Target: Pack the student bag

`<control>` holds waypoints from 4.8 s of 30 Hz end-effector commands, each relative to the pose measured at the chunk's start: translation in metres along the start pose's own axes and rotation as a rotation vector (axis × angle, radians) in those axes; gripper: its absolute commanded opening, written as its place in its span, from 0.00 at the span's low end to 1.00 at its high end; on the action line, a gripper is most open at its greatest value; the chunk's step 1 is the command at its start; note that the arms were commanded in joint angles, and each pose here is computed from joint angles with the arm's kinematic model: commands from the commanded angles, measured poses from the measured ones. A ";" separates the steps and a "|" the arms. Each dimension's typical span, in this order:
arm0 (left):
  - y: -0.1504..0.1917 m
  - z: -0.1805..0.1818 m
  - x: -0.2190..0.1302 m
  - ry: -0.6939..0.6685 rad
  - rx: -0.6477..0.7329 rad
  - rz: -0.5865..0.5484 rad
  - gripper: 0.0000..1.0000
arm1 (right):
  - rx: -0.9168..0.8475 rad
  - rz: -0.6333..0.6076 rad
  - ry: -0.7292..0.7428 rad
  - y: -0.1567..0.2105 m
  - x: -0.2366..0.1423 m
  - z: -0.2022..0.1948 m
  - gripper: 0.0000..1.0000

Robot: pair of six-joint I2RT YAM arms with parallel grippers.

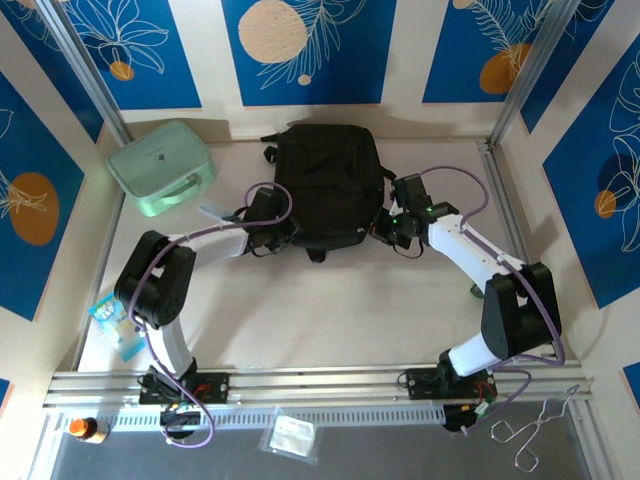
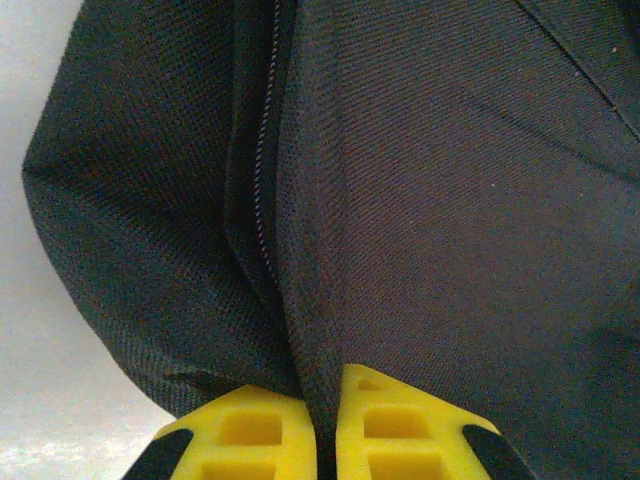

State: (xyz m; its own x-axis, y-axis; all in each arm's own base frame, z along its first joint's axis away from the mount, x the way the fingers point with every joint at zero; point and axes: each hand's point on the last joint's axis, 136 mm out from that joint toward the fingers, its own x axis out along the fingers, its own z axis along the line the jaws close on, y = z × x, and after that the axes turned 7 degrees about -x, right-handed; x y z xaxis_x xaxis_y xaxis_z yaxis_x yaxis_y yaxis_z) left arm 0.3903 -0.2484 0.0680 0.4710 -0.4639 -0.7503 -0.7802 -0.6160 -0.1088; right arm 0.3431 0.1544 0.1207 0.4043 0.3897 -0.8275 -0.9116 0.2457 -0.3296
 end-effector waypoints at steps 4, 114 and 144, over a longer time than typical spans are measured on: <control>-0.013 0.046 -0.010 -0.156 0.094 0.046 0.01 | 0.003 0.007 0.043 -0.026 0.009 -0.020 0.00; 0.007 -0.140 0.029 -0.166 0.820 0.019 0.00 | 0.016 0.135 -0.011 -0.055 0.080 -0.032 0.30; -0.064 -0.046 -0.057 -0.508 0.755 -0.202 0.00 | -0.045 0.029 0.306 -0.087 0.070 -0.094 0.08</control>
State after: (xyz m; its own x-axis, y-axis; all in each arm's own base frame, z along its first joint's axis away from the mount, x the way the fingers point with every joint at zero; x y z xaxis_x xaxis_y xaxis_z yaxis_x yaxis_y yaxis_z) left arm 0.4362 -0.2439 0.1244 0.4970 -0.0098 -0.8677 -0.8664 0.0502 -0.4969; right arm 0.4416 0.1237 0.0584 0.3425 0.3014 -0.8898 -0.9343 0.2087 -0.2889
